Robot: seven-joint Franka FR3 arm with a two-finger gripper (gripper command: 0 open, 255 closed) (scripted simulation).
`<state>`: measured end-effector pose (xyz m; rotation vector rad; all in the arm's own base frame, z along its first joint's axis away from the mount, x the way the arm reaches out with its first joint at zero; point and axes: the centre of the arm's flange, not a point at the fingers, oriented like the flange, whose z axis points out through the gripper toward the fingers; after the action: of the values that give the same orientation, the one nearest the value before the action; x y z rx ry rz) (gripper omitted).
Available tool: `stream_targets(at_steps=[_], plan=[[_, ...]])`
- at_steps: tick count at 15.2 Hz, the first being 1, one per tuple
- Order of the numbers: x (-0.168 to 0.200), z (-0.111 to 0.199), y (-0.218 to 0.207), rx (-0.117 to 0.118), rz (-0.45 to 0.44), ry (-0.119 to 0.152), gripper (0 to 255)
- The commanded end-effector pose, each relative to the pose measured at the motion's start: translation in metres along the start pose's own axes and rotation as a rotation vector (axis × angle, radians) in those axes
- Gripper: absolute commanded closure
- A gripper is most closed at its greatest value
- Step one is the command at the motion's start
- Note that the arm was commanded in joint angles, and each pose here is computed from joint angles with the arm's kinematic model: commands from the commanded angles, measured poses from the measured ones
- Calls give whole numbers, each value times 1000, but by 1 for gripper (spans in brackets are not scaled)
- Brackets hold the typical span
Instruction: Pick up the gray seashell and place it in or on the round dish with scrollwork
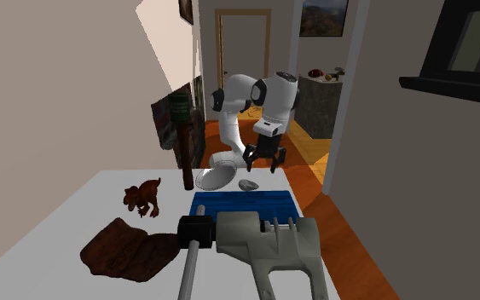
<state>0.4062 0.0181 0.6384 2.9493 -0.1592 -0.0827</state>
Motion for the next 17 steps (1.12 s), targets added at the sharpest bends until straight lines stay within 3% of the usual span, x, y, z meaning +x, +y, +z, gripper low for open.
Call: stream_targets(at_steps=[1,10,11,17], plan=[[0,11,0,-1,0,0,0],[0,19,0,-1,0,0,0],[0,19,0,-1,0,0,255],[0,19,0,-1,0,0,255]])
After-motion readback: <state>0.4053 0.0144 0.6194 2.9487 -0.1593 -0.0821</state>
